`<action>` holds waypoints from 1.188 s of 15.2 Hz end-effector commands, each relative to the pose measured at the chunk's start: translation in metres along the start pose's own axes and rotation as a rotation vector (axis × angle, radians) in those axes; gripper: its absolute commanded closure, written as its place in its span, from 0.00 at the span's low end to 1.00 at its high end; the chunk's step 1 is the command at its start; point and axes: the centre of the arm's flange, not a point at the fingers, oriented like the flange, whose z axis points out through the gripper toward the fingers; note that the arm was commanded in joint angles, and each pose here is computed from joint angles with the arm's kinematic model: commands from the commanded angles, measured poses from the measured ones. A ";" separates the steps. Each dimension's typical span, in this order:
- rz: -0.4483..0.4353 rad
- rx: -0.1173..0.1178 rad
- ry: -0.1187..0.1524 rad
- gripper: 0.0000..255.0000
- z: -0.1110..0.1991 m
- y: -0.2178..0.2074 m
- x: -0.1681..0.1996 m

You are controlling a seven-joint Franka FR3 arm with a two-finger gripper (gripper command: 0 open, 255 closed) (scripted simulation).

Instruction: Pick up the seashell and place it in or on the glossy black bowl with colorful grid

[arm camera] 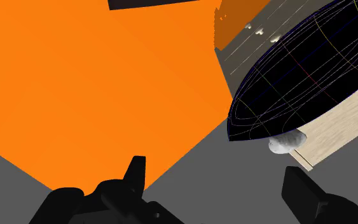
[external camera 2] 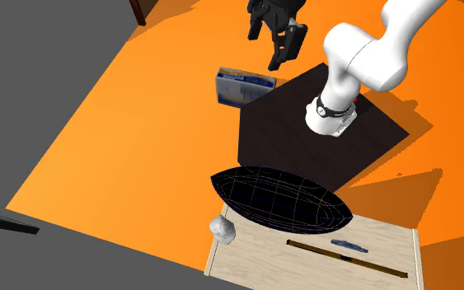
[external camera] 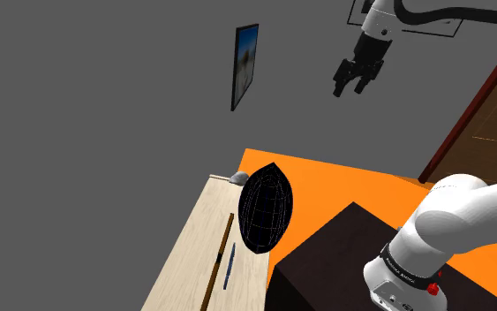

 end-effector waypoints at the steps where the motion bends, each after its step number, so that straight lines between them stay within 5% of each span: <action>1: 0.000 0.000 0.000 0.00 0.000 0.000 0.000; 18: 0.540 -0.054 -0.076 0.00 0.177 -0.139 0.043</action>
